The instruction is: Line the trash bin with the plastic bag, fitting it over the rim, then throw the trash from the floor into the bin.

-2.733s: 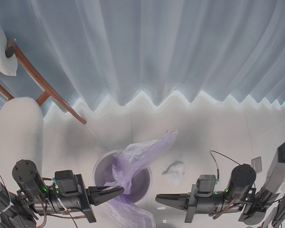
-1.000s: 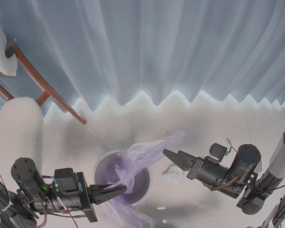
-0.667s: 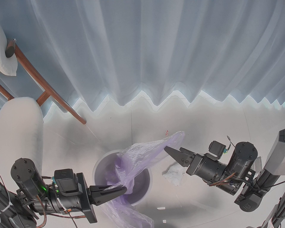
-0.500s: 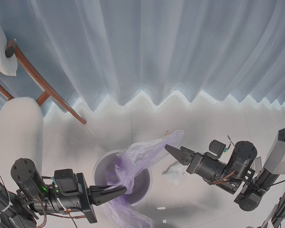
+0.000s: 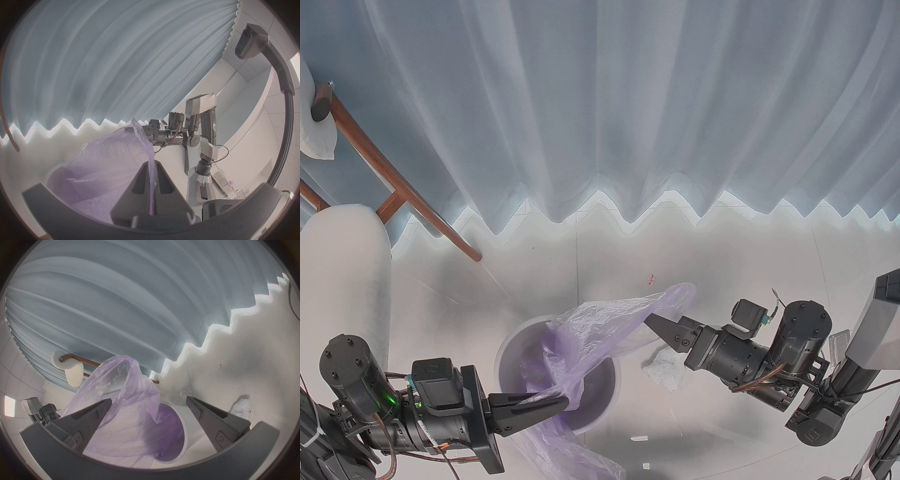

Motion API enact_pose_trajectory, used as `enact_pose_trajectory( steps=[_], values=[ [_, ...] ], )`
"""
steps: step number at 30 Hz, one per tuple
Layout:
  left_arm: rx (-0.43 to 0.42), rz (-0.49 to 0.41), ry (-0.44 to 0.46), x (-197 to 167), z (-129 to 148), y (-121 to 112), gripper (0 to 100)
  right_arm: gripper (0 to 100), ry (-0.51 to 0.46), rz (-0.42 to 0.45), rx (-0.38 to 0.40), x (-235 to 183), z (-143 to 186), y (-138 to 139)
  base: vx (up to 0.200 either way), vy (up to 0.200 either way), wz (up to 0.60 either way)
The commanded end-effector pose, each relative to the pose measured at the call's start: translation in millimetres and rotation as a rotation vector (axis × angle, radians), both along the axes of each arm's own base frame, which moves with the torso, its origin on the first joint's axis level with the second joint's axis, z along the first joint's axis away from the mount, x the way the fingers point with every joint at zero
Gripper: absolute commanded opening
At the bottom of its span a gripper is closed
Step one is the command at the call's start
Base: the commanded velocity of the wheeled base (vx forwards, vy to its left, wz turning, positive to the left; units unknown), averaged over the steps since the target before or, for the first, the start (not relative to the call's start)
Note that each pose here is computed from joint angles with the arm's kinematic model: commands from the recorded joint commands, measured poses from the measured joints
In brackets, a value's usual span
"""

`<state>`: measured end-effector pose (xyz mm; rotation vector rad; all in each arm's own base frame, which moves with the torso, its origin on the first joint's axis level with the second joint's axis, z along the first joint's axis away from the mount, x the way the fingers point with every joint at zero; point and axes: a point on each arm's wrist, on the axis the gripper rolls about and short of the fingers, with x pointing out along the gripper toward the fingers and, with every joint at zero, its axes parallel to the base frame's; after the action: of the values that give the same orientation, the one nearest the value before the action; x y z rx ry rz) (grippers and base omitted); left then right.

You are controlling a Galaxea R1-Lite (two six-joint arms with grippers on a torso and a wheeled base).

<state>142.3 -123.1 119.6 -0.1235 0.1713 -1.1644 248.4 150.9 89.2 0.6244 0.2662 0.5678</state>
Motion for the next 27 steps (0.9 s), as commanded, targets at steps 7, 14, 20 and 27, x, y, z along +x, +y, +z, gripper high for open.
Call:
enact_pose_trajectory(
  steps=[7, 14, 20, 27],
  values=[
    [0.010, -0.002, 0.008, -2.5, -2.6, 1.7, 0, 0, -0.014, 0.003, 0.008, 0.1, 1.2, 1.0, 0.000, 0.000, 0.00],
    [0.028, 0.002, 0.017, -3.8, -6.6, 2.7, 0, 0, -0.014, 0.022, 0.012, -3.1, 1.7, 5.9, 0.000, 0.000, 0.00],
    [0.029, 0.020, 0.017, -0.5, -6.6, 2.9, 0, 0, -0.005, 0.022, -0.001, -2.9, -1.8, 5.5, 0.000, 0.000, 0.00],
    [0.029, 0.029, 0.030, 0.1, -7.6, 4.3, 100, 0, -0.009, 0.019, 0.000, -2.6, -0.9, 4.6, 0.000, 0.000, 0.00]
  ],
)
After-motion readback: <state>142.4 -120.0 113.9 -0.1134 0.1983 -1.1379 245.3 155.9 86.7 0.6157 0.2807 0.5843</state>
